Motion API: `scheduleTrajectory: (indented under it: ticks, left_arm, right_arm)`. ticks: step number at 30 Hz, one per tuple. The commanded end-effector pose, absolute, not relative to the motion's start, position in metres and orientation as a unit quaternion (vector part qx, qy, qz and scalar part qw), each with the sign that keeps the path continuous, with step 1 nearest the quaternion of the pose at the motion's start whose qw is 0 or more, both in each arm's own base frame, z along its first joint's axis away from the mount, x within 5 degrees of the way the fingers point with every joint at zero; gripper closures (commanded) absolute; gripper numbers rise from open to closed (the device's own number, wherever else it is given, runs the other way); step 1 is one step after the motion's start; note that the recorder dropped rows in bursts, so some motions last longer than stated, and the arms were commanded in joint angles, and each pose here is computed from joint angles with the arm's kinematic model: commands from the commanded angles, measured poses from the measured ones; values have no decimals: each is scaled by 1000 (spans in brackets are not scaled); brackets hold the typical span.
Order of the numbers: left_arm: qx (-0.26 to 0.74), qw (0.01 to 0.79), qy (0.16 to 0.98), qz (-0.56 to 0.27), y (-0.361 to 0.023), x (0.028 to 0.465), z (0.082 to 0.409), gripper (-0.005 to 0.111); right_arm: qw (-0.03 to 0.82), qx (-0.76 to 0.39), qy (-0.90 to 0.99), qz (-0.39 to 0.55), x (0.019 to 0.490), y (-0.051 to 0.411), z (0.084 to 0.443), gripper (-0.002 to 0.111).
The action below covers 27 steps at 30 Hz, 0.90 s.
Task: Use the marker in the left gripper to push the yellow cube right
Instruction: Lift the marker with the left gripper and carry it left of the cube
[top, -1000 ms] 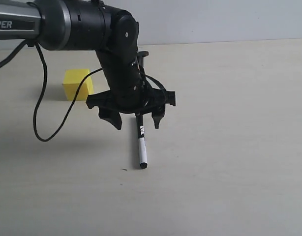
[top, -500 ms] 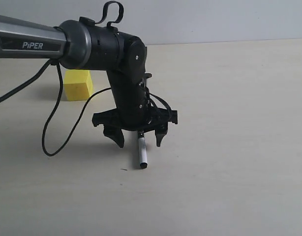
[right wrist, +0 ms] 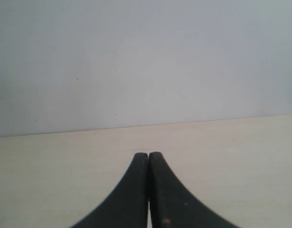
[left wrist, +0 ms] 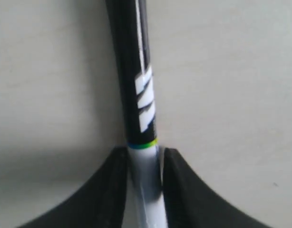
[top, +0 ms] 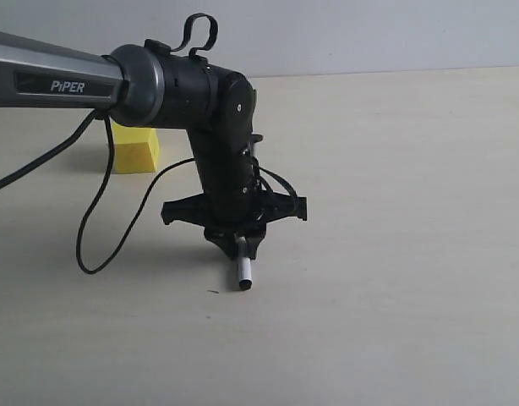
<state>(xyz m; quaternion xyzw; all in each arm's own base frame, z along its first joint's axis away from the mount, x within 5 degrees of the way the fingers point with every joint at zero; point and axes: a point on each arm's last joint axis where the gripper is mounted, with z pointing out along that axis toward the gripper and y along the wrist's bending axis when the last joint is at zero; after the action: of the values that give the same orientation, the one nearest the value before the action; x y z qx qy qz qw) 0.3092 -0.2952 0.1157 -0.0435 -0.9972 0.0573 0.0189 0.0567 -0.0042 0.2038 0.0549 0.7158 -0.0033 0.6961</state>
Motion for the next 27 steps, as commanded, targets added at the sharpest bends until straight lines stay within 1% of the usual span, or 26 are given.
scheduleTrajectory:
  ticks: [1,2,6,11,14,17,20,23,25,27]
  left_arm:
    - [-70,2,-995,70,-300,312,115,104]
    - [-82,-5,-994,75,-301,312,116,107]
    - [-124,-39,-987,94,-303,315,134,107]
    - [-272,-109,-949,116,-307,317,191,107]
    - [-368,-115,-917,103,-301,311,220,107]
    - [-423,-145,-893,57,-289,314,245,107]
    - [-478,-168,-861,-27,-269,320,266,107]
    - [-524,-156,-829,-120,-238,333,277,107]
    - [-559,-127,-809,-133,-218,342,278,107]
    - [-582,-105,-797,-126,-192,355,277,107]
  right_arm:
    - [699,56,713,-7,56,-5,203,108]
    - [699,56,713,-7,56,-5,203,108]
    - [699,56,713,-7,56,-5,203,108]
    - [699,56,713,-7,56,-5,203,108]
    - [699,56,713,-6,56,-5,203,108]
    - [699,56,713,-6,56,-5,203,108]
    - [699,56,713,-6,56,-5,203,108]
    - [699,56,713,-6,56,-5,203,108]
    - [699,56,713,-6,56,-5,203,108]
    - [699,56,713,-6,56,-5,203,108]
